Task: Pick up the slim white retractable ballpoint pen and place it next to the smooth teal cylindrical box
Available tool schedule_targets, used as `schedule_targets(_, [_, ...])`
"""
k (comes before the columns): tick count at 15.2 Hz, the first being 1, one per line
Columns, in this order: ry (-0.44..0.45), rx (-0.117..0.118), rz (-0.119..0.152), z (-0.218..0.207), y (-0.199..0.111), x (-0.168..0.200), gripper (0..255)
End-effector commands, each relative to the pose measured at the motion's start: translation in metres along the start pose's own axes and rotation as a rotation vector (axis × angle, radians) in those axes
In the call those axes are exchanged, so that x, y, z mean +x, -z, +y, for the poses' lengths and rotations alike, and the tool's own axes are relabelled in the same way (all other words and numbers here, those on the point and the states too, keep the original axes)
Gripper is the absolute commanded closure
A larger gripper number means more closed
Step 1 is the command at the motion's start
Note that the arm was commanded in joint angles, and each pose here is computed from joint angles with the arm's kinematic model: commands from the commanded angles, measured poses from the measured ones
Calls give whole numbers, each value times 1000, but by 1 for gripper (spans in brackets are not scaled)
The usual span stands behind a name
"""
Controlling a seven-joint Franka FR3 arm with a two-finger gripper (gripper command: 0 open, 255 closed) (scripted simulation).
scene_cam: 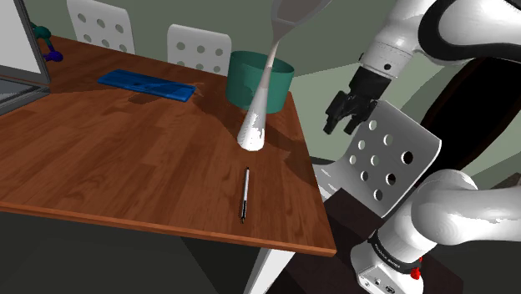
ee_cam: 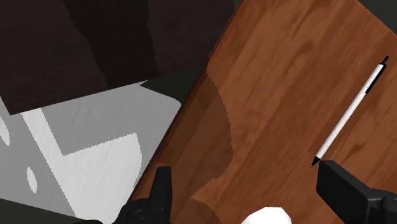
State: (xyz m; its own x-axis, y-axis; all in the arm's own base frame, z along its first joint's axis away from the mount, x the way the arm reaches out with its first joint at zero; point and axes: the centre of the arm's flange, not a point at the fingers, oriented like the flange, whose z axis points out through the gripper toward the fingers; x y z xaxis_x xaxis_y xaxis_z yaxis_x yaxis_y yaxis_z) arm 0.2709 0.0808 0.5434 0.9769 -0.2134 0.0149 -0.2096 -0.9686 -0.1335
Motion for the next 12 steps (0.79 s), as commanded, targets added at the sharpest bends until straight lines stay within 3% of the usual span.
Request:
schedule_targets(1, [-66,14,19,-19,-20,-7,0])
schedule_targets(12, [-396,85,117,-124,-110,-3,0])
